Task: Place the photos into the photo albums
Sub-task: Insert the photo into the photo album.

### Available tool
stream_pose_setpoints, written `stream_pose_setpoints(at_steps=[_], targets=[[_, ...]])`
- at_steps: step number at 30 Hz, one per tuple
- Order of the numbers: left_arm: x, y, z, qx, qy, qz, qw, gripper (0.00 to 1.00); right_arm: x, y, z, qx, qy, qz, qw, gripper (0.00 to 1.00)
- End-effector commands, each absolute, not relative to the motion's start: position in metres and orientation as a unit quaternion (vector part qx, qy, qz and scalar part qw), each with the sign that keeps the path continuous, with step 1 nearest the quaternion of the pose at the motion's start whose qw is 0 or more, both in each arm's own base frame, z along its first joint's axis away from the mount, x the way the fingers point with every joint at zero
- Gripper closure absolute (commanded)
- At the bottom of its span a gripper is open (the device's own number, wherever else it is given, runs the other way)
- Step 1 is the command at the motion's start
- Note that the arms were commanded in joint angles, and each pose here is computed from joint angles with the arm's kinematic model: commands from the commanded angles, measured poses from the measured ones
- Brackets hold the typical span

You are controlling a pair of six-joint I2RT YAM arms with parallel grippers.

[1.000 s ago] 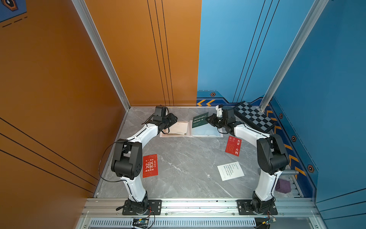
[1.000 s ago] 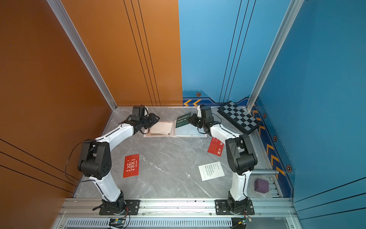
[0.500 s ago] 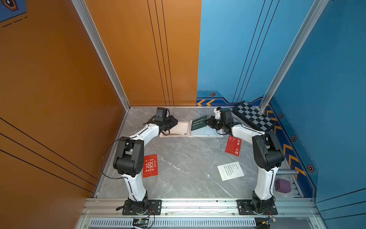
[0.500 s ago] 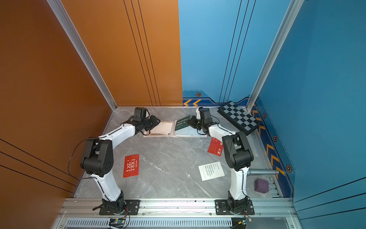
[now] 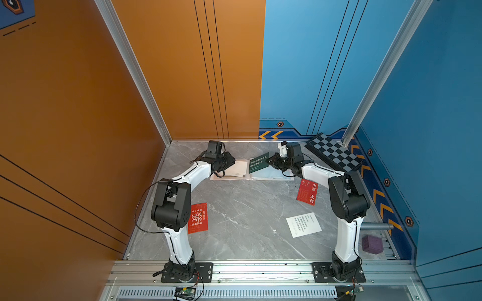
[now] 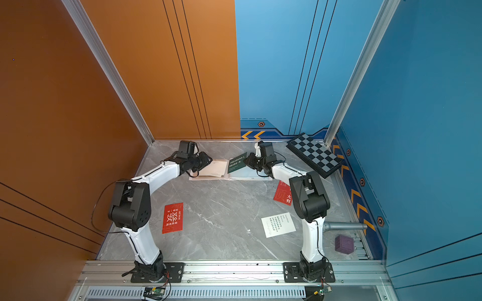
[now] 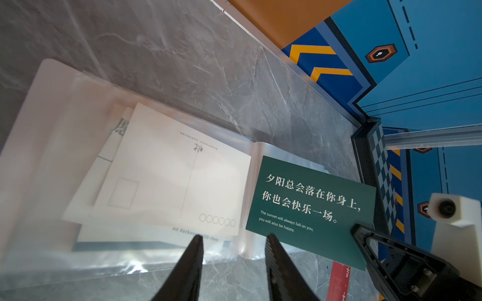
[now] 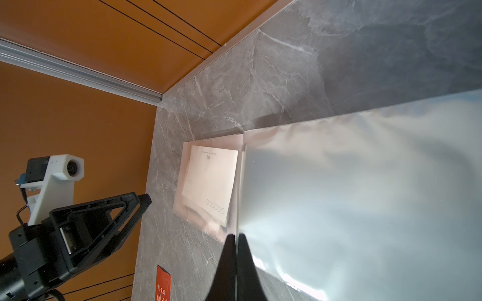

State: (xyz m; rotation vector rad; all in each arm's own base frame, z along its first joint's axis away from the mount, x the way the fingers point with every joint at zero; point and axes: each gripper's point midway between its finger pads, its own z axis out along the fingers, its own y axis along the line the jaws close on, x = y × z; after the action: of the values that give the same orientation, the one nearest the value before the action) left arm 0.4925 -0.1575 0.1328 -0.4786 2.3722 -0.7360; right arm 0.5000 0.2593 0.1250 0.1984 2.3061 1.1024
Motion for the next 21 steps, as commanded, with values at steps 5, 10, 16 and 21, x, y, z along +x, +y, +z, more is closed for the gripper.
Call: stream_pose_setpoints(at_steps=[5,10,16,21], targets=[[0.495,-0.158,0.132,-0.172,0.900,-0.260,0.303,0.59,0.504,0.264,0.128,0.068,0.863,0.407,0.293,0.99],[0.496,-0.161,0.135,-0.168,0.900,-0.258,0.308,0.59,0.502,0.267,0.127,0.064,0.873,0.383,0.296,0.99],[0.493,-0.163,0.130,-0.163,0.907,-0.251,0.296,0.58,0.499,0.274,0.125,0.045,0.893,0.327,0.304,0.99],[0.493,-0.162,0.133,-0.163,0.906,-0.250,0.299,0.58,0.499,0.273,0.125,0.046,0.896,0.320,0.305,0.99]])
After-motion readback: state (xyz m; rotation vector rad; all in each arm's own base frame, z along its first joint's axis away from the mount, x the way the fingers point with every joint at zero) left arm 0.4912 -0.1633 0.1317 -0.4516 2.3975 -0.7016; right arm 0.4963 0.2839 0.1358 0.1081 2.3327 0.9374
